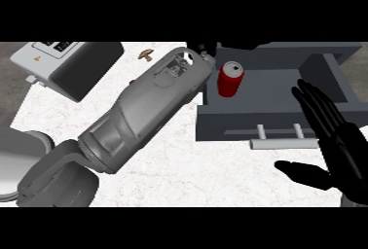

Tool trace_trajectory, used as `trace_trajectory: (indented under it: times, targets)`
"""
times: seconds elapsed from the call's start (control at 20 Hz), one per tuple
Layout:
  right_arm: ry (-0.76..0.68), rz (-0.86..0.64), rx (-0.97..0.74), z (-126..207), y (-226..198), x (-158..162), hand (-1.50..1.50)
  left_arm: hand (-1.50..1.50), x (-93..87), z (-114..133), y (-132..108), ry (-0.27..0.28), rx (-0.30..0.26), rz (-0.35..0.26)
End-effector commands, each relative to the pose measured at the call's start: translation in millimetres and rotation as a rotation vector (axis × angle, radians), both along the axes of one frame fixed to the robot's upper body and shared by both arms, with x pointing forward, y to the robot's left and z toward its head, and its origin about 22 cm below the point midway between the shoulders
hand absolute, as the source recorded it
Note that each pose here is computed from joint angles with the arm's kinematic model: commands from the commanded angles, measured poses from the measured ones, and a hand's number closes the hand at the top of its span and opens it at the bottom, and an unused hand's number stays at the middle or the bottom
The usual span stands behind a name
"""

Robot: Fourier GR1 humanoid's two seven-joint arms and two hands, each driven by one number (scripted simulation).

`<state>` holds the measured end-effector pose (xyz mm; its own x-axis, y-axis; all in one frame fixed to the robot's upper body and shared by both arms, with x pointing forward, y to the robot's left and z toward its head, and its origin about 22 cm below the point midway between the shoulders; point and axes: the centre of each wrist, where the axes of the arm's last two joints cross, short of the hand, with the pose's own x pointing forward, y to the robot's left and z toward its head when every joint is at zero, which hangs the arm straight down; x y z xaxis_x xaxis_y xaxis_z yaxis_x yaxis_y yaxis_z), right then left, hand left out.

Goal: Pick up the can, place it into the drawer and close the drawer

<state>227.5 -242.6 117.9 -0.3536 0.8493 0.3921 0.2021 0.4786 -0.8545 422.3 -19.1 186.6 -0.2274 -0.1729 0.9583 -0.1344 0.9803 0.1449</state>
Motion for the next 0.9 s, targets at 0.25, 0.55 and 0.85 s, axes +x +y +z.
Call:
trace_trajectory:
  times: [0.25,0.55,0.85]
  targets:
    - [0.016,-0.110,-0.091,-65,4,44,-1.50,-1.50,1.6,11,18,0.006,0.005,0.007]
    - [0.024,-0.155,-0.109,-98,10,76,-1.50,-1.50,2.2,21,53,0.018,0.006,0.014]
    - [0.030,-0.198,-0.154,-102,12,106,-1.50,-1.50,-5.4,25,82,0.024,0.014,0.021]
